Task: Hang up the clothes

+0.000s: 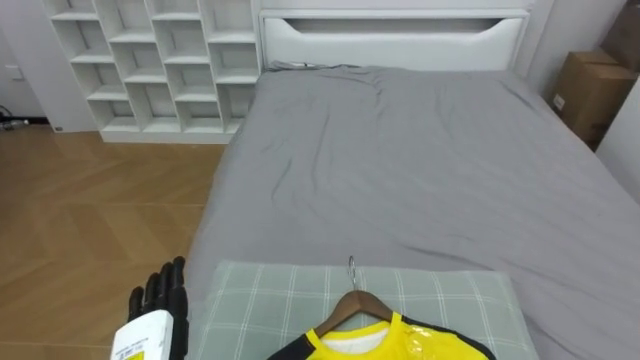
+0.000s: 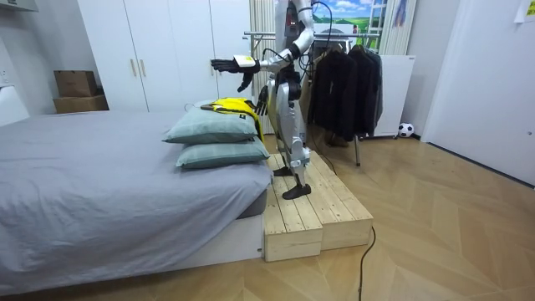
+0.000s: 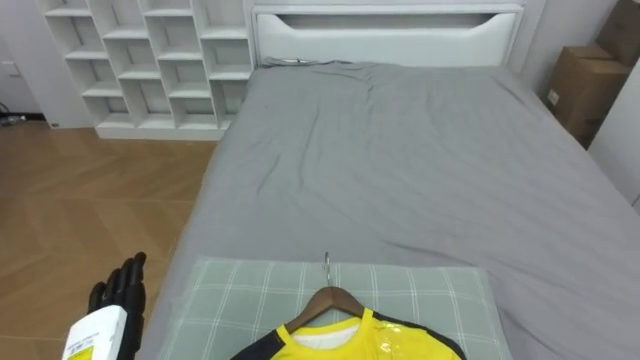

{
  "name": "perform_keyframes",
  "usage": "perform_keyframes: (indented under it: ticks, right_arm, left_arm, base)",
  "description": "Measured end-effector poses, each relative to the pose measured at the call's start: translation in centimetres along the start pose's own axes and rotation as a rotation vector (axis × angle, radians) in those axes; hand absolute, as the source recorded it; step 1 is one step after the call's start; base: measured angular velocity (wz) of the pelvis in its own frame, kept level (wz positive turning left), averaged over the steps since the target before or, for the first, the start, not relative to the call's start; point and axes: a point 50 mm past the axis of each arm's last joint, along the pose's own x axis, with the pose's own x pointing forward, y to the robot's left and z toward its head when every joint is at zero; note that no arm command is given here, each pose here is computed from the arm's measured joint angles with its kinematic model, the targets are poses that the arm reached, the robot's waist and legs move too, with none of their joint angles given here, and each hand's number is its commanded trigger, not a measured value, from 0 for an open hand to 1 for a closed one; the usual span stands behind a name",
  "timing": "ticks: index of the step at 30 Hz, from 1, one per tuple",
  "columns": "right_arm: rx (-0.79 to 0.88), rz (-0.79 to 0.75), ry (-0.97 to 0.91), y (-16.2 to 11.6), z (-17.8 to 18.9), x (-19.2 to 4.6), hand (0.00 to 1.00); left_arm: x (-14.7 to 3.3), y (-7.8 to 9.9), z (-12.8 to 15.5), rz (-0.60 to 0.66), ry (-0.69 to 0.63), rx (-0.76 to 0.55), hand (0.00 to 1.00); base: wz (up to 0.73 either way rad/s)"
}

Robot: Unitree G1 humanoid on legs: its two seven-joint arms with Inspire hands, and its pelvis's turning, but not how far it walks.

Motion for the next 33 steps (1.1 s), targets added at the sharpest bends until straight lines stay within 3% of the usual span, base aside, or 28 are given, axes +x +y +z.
perform_keyframes:
  ticks: [15, 33]
  right_arm:
    - [-0.005, 0.003, -0.003, 0.2, 0.1, 0.1, 0.00]
    - [-0.008, 0.012, -0.009, 0.4, 0.4, 0.2, 0.00]
  left_arm:
    - [0.0, -0.1, 0.2, -0.010, -0.042, 0.063, 0.00]
    - [1.5, 0.0, 0.9, 0.006, -0.080, 0.091, 0.00]
  base:
    - [0.00]
    - [-0.03]
